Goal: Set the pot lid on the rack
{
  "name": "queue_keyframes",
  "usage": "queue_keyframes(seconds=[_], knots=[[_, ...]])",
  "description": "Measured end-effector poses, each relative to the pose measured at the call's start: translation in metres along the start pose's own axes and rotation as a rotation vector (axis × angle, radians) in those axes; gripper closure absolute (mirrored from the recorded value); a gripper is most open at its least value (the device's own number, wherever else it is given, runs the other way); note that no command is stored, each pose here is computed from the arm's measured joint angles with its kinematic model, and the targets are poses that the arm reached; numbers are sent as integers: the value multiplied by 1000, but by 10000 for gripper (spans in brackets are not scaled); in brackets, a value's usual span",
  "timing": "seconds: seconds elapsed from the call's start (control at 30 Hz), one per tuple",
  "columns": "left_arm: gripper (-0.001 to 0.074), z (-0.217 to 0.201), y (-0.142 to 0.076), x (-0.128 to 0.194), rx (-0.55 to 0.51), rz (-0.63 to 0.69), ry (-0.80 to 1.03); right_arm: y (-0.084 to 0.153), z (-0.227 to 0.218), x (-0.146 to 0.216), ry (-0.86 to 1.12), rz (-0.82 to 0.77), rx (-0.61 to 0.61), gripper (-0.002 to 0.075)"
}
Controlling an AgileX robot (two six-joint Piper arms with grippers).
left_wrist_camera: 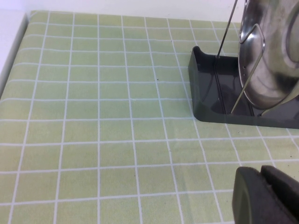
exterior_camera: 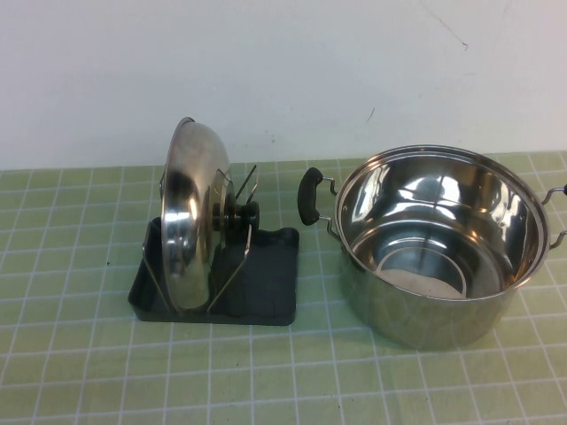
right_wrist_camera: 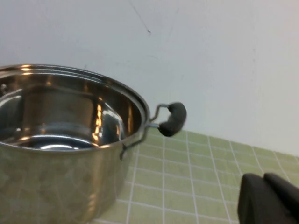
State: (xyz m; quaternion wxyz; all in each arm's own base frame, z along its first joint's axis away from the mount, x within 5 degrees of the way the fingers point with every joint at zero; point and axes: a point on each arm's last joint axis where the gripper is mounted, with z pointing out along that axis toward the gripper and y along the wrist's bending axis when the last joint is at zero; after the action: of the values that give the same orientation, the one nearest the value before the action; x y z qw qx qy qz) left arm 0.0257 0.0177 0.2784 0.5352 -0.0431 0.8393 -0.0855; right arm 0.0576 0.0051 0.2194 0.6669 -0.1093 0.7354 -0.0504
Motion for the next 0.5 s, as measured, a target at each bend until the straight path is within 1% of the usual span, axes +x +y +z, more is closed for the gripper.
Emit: queue_keyframes(seconds=[0.07, 0.17, 0.3, 0.4, 0.5], knots=[[734, 0, 0, 0, 0, 0, 0, 1, -1, 13, 18, 32, 34, 727], [734, 0, 0, 0, 0, 0, 0, 4, 1, 36, 93, 60, 52, 727], [734, 0, 0, 0, 0, -2, 0, 8, 0, 48, 208, 114, 30, 727], [734, 0, 0, 0, 0, -4, 0, 7, -1, 50, 233, 93, 36, 727], [735, 0, 0, 0, 0, -4, 0, 5, -1, 51, 245, 30, 53, 727]])
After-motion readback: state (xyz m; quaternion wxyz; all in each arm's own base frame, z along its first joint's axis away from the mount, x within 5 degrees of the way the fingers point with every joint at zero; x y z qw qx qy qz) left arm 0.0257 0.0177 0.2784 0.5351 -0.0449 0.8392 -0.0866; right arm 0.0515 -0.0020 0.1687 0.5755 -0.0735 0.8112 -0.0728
